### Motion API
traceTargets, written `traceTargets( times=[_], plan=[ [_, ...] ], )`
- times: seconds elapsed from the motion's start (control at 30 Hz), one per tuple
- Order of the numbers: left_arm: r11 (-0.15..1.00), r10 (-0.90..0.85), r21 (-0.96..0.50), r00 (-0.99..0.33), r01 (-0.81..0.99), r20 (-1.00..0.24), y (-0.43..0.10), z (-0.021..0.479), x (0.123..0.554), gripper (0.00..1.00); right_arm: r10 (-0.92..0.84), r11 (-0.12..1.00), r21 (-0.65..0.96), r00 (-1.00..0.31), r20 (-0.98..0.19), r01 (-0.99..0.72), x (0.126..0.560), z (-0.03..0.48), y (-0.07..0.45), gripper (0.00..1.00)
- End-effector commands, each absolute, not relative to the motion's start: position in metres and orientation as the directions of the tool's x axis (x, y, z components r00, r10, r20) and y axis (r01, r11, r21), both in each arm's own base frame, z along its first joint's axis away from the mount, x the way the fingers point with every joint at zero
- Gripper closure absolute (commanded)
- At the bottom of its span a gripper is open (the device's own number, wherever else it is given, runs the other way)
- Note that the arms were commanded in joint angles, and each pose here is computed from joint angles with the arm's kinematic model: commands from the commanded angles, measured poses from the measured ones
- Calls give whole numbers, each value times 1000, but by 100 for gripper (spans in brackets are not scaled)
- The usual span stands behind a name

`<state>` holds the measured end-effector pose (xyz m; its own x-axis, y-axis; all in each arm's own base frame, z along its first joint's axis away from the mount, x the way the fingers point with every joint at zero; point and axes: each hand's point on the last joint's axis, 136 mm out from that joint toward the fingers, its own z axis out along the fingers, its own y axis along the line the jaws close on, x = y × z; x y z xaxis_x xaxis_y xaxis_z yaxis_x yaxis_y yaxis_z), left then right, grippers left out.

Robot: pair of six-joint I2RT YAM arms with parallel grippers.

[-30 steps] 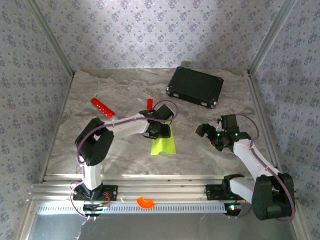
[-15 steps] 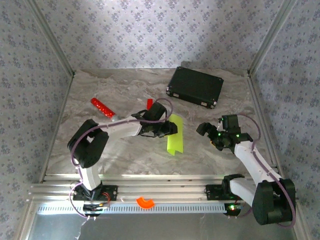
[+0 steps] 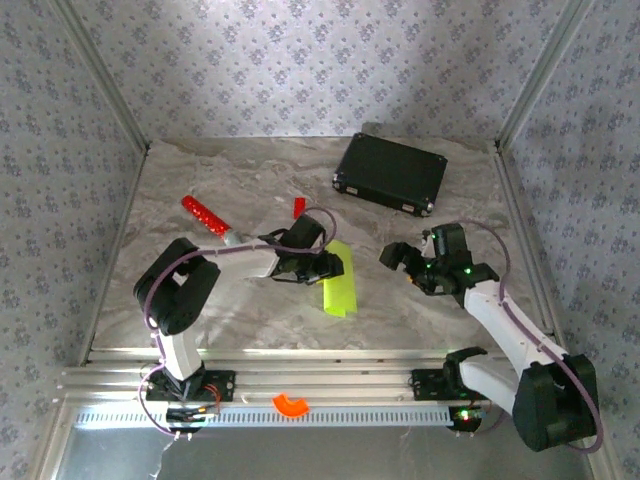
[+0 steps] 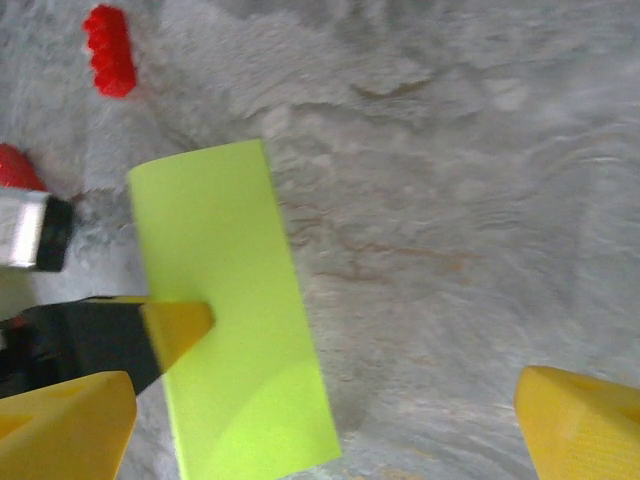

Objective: Fold a paper plane with a square sheet of paper (pick it up from the middle)

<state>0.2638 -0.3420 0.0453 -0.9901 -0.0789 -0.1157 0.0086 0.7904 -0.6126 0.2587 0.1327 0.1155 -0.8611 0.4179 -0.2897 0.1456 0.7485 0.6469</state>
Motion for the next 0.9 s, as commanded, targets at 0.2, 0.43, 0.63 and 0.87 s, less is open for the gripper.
traceTargets(
  times=[0.2,0.43,0.63,0.87],
  plan=[
    [833,-114,-553,-980,-4,-164,-322,43,268,44,341,728,683,-899,-274,68,262,117,160,7],
    [897,-52,-438,-972,56,-231,-297,50,266,27,301,731,682,-907,-295,20,263,122,170,13],
    [938,16,-333,-970,99,-244,-280,50,265,26,299,708,706,-913,-276,18,264,121,178,20],
    [945,11,-316,-970,90,-243,-274,46,268,32,273,698,716,-926,-262,4,262,116,189,28]
  ],
)
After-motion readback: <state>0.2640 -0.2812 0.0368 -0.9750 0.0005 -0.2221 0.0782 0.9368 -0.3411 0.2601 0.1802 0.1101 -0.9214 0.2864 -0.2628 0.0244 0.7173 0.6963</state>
